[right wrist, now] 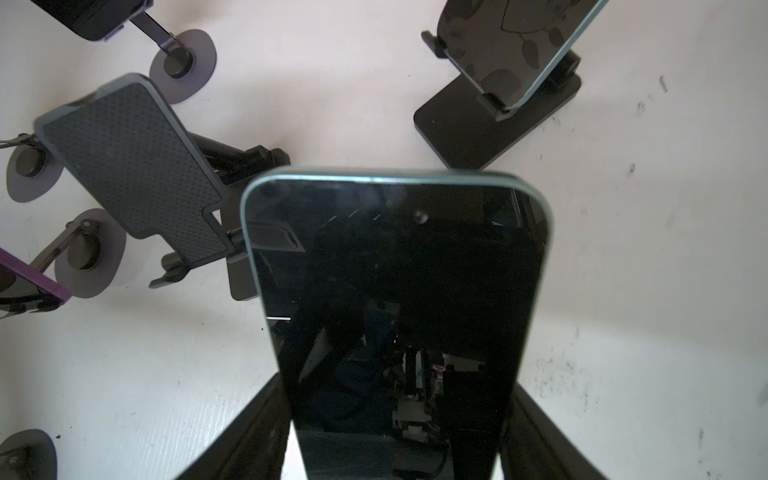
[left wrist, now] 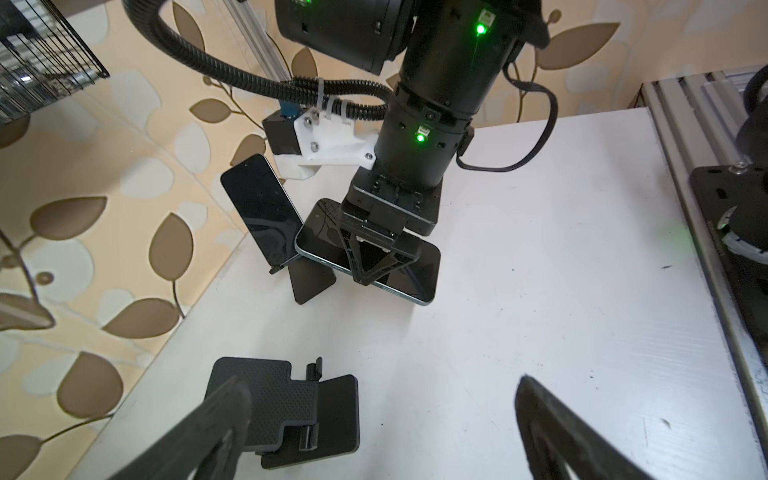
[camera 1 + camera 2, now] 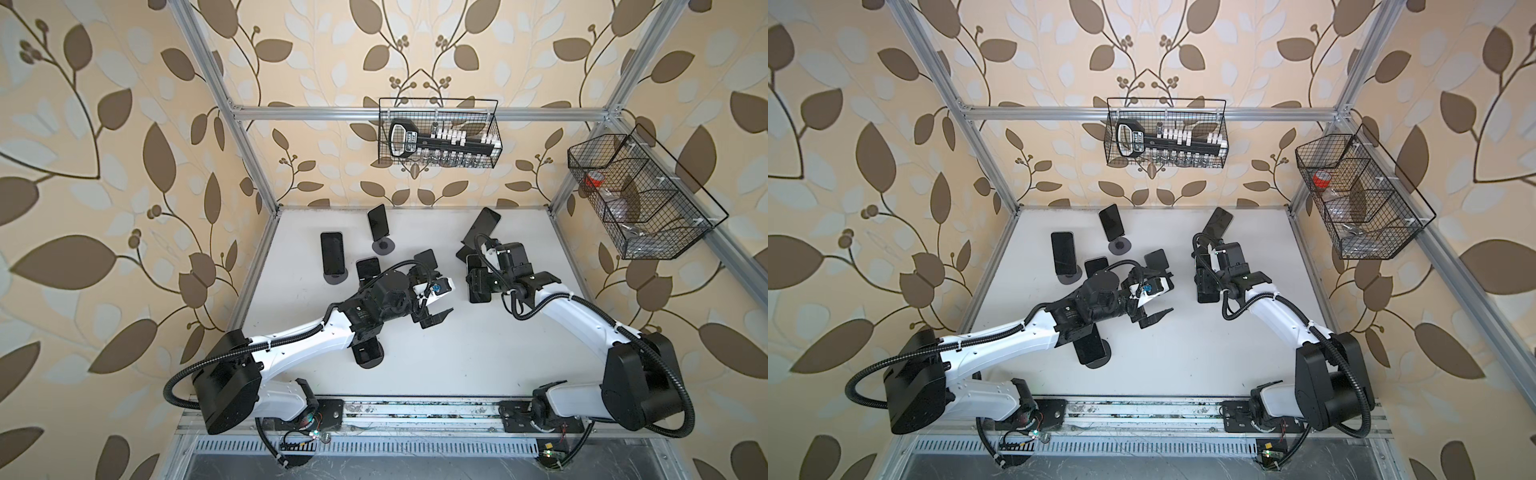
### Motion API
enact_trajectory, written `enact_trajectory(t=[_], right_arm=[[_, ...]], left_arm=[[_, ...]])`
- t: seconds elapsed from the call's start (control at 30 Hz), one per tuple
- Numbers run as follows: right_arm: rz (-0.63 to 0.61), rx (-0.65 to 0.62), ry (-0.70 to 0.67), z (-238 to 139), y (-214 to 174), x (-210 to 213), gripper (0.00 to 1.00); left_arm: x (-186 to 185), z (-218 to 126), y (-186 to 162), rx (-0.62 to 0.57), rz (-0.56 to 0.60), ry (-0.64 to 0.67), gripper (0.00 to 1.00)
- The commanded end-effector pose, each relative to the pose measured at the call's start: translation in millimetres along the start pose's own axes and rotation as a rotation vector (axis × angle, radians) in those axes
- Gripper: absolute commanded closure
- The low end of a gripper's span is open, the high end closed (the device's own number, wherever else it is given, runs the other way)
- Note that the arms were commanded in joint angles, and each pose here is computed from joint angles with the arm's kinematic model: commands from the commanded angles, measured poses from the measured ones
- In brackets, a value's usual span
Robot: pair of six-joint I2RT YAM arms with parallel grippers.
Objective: Remove the phone from the phone stand
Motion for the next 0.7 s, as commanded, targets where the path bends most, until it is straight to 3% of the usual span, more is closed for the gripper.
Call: enact_trajectory(t=[0.0,0.67], right_arm=[[0.024,0.004,0.041,6,11,11,0.35],[0.047,0.079,-0.081,42,9,-6,0.34]], left_arm=[[12,-2,7,-0.024,-0.022,0.061,0.01],[28,-1,2,0.025,-0.079,0.160,0.01]])
Point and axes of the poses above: each gripper's point midway between its finger pads, its own z axis out along the fingers, its own x axis along the line the jaws close on, y = z × x, the point moved 1 cm from there along -z, back along the fingers, and after that the axes turned 13 degrees about z, right-handed, at the moved point
